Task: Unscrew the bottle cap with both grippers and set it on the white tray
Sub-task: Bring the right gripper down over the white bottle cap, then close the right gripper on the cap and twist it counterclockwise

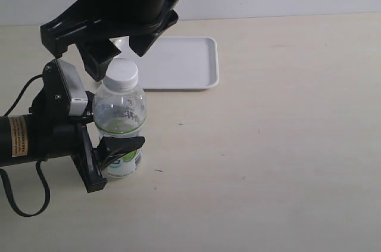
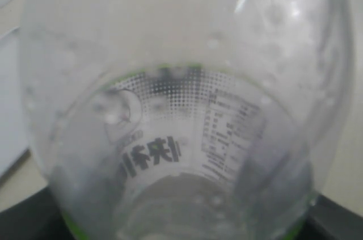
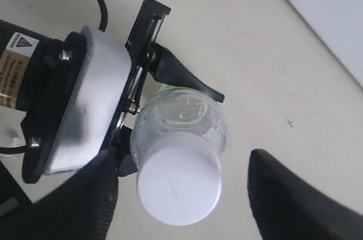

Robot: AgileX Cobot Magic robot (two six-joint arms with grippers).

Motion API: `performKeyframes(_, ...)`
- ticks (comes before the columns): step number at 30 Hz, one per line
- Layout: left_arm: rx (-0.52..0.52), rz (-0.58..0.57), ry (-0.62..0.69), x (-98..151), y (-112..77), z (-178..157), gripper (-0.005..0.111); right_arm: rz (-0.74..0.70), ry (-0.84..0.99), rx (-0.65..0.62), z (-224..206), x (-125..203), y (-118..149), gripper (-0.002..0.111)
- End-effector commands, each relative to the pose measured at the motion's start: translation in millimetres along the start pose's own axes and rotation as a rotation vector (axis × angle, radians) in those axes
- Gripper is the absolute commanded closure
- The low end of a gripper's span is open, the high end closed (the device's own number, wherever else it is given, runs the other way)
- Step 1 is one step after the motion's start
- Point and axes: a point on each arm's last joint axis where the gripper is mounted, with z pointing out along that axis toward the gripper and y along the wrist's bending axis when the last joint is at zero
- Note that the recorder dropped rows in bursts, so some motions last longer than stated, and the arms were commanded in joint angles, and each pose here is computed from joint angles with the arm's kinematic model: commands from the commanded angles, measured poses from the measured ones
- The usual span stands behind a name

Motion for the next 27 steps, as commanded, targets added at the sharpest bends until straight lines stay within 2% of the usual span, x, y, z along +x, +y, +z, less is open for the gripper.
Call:
performKeyframes(1, -0.002, 0.002, -0.004, -3, 0.2, 0, 0.107, -0.004, -0.001, 0.014, 2, -1, -1, 0.045)
performKeyframes(27, -0.002, 0.003, -0.002, -2, 0.3, 0, 0.107, -0.021, 0.022, -0.012, 12, -2, 1, 0.049)
